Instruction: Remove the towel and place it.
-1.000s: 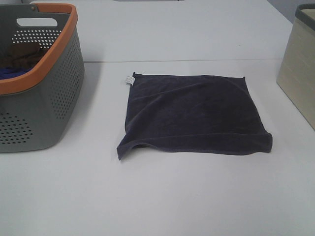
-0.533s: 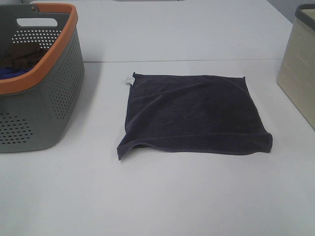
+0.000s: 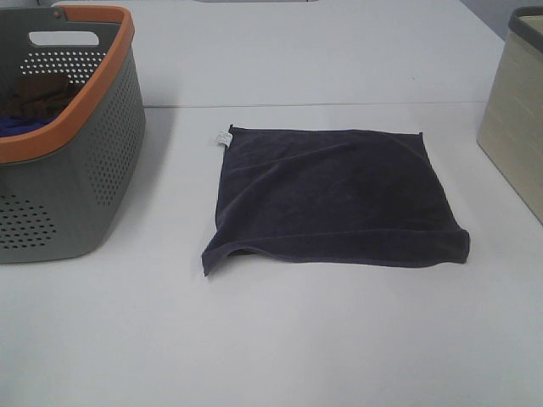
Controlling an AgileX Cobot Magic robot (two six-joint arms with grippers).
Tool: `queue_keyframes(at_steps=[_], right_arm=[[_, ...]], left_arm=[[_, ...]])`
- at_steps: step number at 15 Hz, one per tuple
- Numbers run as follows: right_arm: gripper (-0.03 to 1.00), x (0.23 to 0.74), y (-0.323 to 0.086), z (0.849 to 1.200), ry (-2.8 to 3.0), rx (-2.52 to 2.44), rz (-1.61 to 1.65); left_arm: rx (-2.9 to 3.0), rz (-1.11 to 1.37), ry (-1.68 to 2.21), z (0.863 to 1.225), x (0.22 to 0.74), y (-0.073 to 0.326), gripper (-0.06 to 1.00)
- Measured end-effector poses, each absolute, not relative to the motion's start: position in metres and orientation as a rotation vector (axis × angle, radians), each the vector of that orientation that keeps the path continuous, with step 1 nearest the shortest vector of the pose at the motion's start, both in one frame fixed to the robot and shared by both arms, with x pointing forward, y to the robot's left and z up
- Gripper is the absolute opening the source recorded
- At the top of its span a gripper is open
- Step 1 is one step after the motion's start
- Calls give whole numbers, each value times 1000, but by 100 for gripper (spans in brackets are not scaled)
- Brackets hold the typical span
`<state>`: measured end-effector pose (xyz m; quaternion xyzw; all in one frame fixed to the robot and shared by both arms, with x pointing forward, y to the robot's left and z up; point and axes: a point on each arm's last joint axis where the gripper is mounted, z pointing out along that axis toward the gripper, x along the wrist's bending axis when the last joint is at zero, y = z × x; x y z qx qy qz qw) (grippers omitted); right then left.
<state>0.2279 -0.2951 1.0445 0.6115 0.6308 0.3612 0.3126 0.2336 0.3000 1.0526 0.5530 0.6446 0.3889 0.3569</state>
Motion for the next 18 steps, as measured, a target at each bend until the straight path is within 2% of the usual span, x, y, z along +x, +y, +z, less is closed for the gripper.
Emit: queue_keyframes(at_steps=[18], right_arm=[[81,228,-295,1044,1664,1615,957]], left_arm=[[1427,1005,1665,1053,234,300,81]])
